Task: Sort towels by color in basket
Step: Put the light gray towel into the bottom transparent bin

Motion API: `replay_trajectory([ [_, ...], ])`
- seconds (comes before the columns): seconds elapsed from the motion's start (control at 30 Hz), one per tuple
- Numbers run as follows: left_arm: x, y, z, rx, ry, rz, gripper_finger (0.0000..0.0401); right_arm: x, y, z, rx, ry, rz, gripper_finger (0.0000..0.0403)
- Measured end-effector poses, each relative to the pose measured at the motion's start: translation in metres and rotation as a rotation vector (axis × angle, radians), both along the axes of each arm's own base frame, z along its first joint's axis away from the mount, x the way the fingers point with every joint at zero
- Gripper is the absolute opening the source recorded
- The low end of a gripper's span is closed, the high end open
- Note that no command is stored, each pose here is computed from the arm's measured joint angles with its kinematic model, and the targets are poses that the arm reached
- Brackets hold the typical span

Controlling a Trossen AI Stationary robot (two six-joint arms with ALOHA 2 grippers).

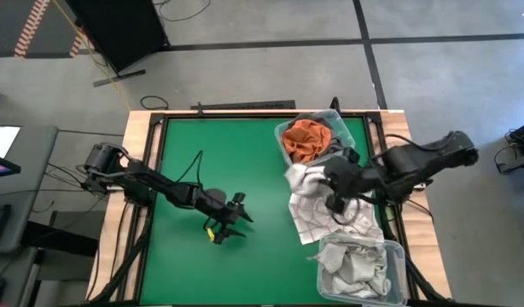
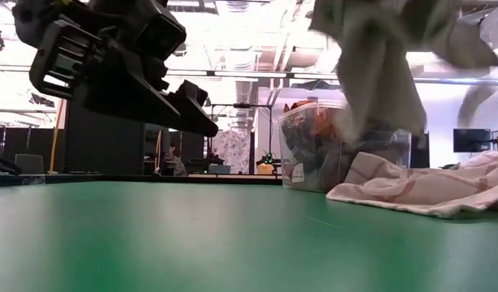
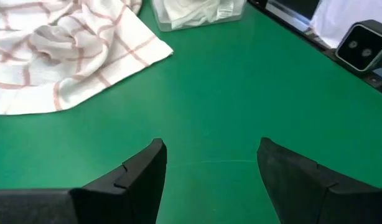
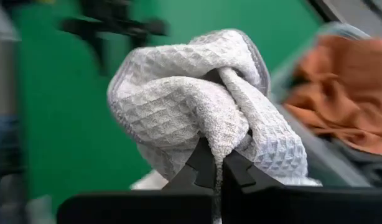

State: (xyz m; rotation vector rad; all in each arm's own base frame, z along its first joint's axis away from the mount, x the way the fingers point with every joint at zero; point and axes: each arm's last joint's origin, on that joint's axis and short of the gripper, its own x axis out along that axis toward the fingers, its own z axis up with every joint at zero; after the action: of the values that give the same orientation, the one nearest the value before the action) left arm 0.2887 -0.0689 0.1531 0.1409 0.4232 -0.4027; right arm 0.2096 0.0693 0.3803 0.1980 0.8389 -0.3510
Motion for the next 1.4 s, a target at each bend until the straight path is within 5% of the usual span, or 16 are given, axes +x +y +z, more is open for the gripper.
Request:
replay_trajectory([
  [0.37,-0.001,-0.007,0.000,-0.002,0.000,0.041,0.0240,-0.047,0.064,0.054,0.290,-0.178,0.174,0.0019],
  [0.73,0.000,-0.003,0.000,0.024,-0.006,0.114,0.0240,-0.093,0.098,0.043,0.534,-0.020,0.012,0.0019],
  [0.97,0.001,0.001,0.000,-0.001,0.004,0.150,0.0240,-0.094,0.130,0.023,0.503,0.059,-0.035,0.0019],
  [1.4,0.003,0.001,0.004,-0.031,-0.030,0.162,0.0240,-0.052,0.197,-0.059,0.253,0.330,-0.110,0.0019],
])
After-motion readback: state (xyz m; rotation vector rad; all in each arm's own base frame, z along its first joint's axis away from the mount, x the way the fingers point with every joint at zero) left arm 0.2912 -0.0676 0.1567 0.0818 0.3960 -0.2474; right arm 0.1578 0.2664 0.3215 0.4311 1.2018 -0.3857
